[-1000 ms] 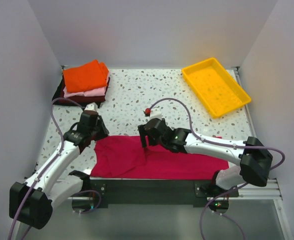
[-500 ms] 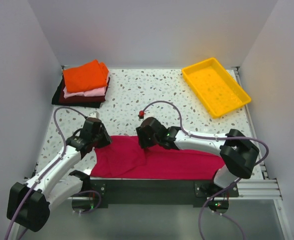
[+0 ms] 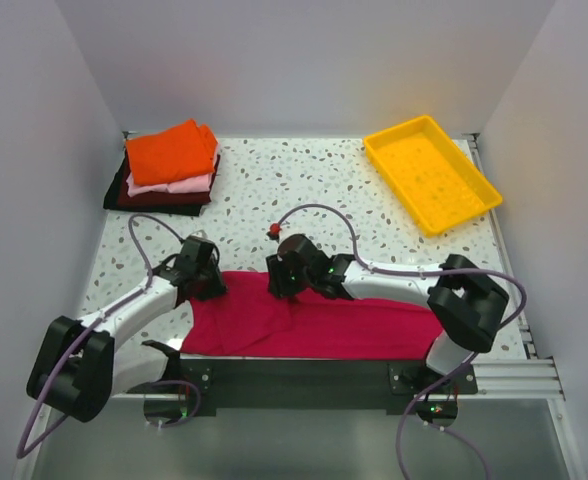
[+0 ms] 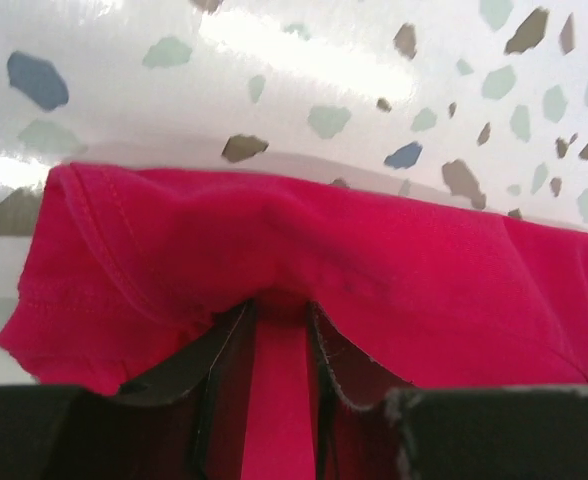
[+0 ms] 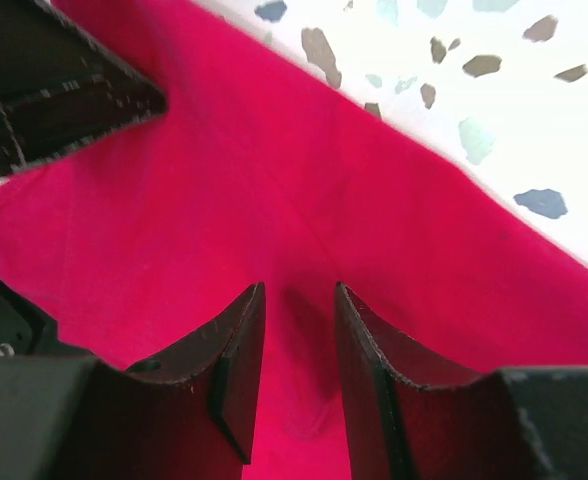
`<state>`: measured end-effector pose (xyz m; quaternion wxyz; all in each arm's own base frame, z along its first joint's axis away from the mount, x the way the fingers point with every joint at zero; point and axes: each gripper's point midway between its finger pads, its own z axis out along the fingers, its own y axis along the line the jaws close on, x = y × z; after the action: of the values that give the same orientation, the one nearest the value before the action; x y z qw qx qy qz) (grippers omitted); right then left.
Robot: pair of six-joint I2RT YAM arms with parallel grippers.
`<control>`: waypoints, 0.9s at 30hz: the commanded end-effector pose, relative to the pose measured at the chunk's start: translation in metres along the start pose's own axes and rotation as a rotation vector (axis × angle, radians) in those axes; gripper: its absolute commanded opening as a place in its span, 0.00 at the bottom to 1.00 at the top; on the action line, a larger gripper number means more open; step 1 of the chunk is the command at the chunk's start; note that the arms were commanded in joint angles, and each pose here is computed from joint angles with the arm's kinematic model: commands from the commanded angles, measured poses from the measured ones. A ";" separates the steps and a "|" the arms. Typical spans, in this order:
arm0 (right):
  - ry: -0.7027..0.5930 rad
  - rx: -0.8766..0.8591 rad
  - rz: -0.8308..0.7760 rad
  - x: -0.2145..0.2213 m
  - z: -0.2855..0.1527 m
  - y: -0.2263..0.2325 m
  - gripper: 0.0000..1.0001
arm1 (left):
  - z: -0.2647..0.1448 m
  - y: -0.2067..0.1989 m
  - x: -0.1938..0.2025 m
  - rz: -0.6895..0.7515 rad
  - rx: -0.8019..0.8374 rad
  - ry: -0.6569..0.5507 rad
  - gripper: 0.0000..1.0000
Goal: Fold and stack the t-shirts
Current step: Fold the tshirt
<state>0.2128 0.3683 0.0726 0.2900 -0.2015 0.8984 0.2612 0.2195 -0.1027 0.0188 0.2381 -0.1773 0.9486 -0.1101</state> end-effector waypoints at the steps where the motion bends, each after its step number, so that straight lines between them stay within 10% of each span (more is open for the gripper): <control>1: 0.031 -0.026 -0.011 0.009 0.016 0.001 0.37 | 0.014 -0.003 -0.008 0.012 0.000 -0.033 0.31; 27: 0.176 0.243 0.144 0.017 0.051 -0.109 0.36 | 0.101 -0.080 -0.132 0.176 -0.089 -0.083 0.29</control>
<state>0.2867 0.3451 0.0234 0.2687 -0.1229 0.9295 0.2210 0.3812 -0.1491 0.0203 0.2769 -0.1258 0.9492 -0.0805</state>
